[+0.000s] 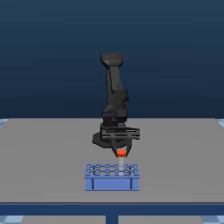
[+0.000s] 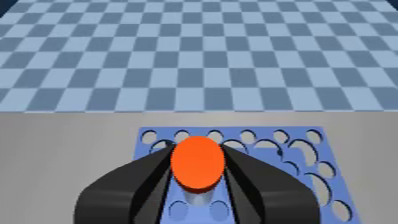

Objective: Pick up the centrifuge tube on the rack

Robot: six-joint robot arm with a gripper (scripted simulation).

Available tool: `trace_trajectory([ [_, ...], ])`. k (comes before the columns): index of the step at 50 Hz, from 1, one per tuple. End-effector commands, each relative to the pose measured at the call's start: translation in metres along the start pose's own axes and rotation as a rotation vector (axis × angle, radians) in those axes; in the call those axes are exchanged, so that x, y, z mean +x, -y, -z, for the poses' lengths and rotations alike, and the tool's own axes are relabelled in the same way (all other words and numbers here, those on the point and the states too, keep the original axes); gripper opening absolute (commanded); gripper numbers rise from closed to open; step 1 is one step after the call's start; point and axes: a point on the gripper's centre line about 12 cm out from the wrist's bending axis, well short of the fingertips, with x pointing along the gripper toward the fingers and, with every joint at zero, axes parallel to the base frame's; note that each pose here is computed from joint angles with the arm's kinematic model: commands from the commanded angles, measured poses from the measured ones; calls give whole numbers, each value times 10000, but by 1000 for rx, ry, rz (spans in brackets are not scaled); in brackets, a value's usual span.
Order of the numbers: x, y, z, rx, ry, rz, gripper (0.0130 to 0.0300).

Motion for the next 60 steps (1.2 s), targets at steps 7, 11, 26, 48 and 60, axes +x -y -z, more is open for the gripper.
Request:
trace_trajectory([
  [7, -36, -2, -62, -3, -2, -1, 130],
  [11, -45, -2, -78, -3, -2, -1, 130],
  [26, -104, -2, -181, -3, -2, -1, 130],
  [48, -186, -3, -322, -3, -2, -1, 130],
  [60, -222, -3, -386, -3, -2, -1, 130],
])
